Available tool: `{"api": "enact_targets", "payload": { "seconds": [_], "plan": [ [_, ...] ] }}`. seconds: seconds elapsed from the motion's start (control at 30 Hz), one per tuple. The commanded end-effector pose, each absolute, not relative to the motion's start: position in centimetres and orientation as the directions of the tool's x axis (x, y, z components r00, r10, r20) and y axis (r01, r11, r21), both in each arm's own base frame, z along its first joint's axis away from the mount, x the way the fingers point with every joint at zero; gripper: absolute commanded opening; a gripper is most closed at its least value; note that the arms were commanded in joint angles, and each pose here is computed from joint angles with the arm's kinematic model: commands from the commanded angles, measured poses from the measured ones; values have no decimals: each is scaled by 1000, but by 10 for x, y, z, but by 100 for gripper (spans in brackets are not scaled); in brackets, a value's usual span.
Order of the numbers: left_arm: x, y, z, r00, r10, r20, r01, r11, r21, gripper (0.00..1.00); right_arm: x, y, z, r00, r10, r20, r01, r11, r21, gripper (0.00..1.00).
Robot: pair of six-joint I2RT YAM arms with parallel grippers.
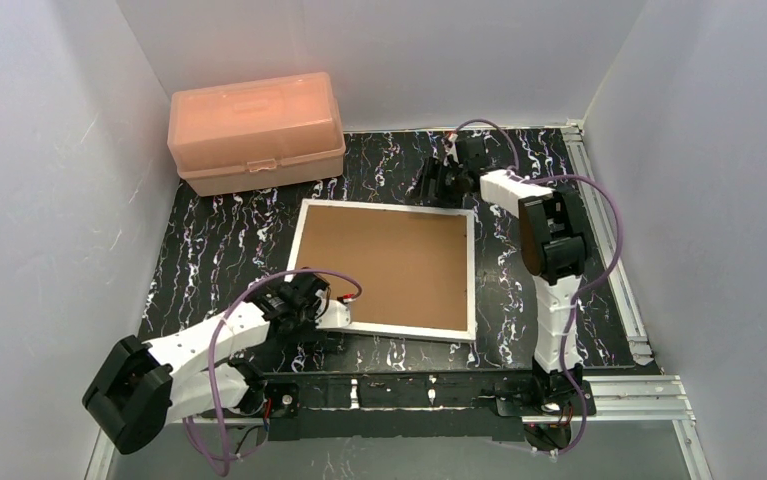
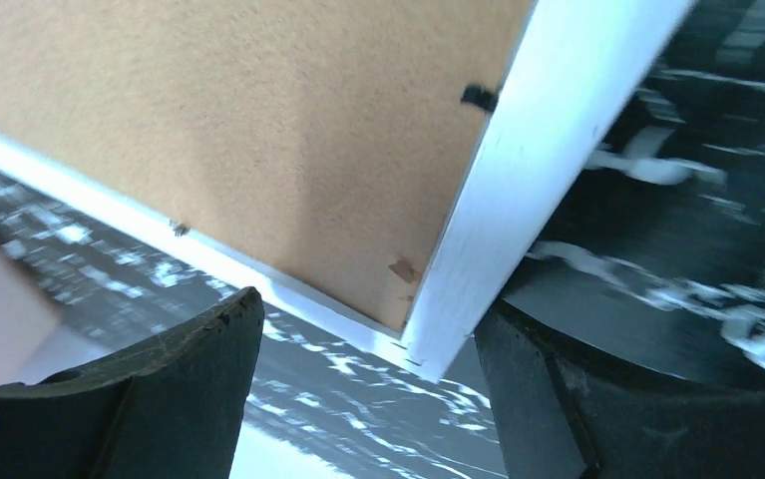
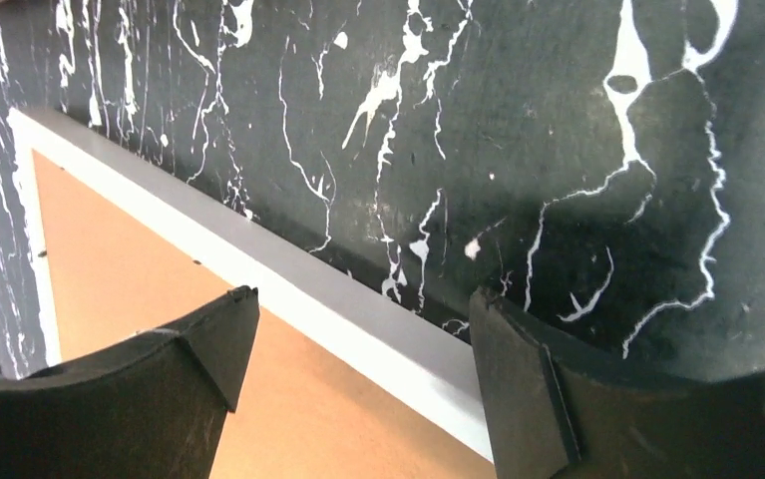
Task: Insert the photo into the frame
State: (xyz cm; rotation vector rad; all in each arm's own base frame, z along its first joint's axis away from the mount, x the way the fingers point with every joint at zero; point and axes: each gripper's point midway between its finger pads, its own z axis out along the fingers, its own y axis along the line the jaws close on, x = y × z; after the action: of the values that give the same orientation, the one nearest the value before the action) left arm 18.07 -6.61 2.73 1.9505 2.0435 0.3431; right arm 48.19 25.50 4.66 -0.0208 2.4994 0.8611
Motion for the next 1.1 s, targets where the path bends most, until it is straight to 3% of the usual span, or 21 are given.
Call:
{"api": "enact_targets", "payload": {
  "seconds": [0.0,0.53,0.83,1.07],
  "plan": [
    [240,-76,36,-5,999,-38,780,28,625,75,428,237,32,-920,132,-370,-110,818,565,84],
    [313,-122,50,-128,983,-135,736,185,651,71,250,182,41,-929,277,-246,78,796,600,83],
    [352,-110,49,-307,933,-188,713,357,603,69,203,193,44,-933,300,-199,99,747,658,82],
    [370,-100,48,-419,882,-214,693,463,552,68,215,207,49,-926,317,-206,88,711,698,83]
  ]
}}
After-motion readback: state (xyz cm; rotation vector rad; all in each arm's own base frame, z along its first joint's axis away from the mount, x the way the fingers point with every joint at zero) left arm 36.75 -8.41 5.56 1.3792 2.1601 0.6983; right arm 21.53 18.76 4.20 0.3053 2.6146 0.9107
